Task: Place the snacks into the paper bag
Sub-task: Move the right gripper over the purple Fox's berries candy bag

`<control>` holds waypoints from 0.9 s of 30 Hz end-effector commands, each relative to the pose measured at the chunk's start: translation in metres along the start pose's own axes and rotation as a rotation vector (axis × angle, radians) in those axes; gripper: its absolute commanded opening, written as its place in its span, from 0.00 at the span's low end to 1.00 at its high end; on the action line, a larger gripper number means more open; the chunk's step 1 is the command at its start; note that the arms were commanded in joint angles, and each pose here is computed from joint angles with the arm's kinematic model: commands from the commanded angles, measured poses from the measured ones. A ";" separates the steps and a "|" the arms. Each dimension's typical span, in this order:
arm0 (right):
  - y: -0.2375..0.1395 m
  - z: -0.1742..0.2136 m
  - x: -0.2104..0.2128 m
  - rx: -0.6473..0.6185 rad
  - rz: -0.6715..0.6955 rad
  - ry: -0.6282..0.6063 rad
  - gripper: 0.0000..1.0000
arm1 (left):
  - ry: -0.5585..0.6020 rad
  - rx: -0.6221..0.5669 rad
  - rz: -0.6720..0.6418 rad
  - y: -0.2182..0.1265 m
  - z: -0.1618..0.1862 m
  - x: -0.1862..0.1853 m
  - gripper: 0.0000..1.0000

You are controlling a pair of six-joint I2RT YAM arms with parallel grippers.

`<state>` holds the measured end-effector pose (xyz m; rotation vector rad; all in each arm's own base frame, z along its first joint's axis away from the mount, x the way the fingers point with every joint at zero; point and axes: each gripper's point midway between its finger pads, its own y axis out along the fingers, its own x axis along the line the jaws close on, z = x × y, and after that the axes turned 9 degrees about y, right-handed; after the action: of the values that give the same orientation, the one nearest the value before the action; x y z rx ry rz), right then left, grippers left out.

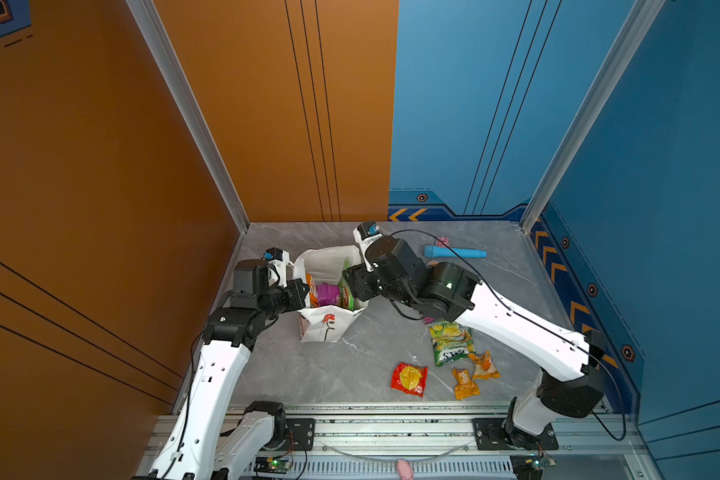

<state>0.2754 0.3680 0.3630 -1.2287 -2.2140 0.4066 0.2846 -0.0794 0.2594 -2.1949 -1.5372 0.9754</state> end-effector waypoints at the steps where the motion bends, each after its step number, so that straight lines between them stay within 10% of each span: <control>1: -0.005 -0.002 -0.053 -0.022 0.137 0.017 0.65 | 0.048 -0.083 -0.004 -0.008 -0.023 -0.002 0.00; 14: 0.003 0.047 -0.238 0.041 0.368 0.553 0.77 | 0.031 -0.073 -0.020 -0.005 -0.022 0.004 0.00; 27: 0.044 0.096 -0.323 0.180 0.474 0.680 0.90 | 0.029 -0.066 -0.025 -0.004 -0.021 0.005 0.00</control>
<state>0.3750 0.1138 0.1729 -1.5578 -1.2908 0.2802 0.2889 -0.0714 0.2537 -2.1524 -1.5706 0.9905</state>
